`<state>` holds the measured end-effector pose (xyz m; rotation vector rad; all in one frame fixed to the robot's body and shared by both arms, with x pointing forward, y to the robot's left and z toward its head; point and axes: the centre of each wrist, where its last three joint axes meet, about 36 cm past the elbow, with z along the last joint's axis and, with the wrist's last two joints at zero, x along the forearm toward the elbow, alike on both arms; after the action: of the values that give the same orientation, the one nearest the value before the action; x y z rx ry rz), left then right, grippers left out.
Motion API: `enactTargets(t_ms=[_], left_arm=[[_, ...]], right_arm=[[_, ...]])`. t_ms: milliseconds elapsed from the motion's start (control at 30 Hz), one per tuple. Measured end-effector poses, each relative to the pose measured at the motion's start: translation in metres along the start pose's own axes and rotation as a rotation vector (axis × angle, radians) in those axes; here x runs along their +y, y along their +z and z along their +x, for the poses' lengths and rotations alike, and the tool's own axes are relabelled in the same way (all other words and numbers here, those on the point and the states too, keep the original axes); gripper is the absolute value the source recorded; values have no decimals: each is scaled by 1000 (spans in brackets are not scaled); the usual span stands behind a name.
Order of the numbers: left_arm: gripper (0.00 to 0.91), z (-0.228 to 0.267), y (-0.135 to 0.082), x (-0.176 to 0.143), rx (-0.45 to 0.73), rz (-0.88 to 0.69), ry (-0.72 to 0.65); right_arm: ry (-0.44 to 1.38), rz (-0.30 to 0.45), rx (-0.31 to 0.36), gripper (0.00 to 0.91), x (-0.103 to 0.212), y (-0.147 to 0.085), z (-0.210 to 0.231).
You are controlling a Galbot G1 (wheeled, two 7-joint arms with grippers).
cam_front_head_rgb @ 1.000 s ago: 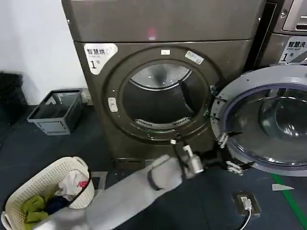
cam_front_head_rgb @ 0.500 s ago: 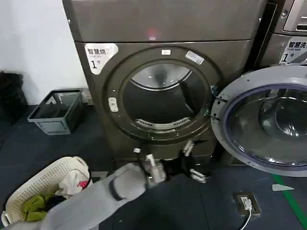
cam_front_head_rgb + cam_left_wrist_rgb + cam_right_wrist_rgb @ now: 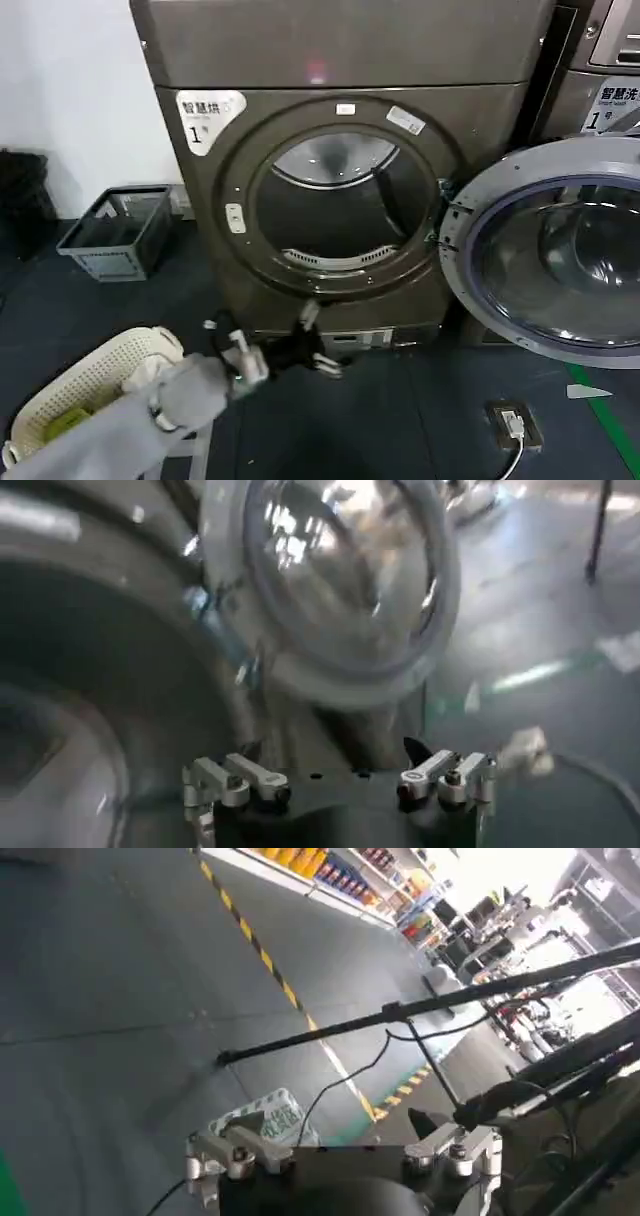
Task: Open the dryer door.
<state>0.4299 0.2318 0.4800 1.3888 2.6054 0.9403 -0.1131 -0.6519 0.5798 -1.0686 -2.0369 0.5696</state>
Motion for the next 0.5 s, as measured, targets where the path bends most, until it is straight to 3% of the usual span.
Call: enactTargets(t_ms=[333, 500], left_arm=[[907, 57, 43, 4, 261, 103, -86], [907, 77, 53, 2, 343, 174, -128]], right_arm=[[-12, -12, -7, 907, 6, -2, -5], [-14, -16, -5, 907, 6, -1, -6]])
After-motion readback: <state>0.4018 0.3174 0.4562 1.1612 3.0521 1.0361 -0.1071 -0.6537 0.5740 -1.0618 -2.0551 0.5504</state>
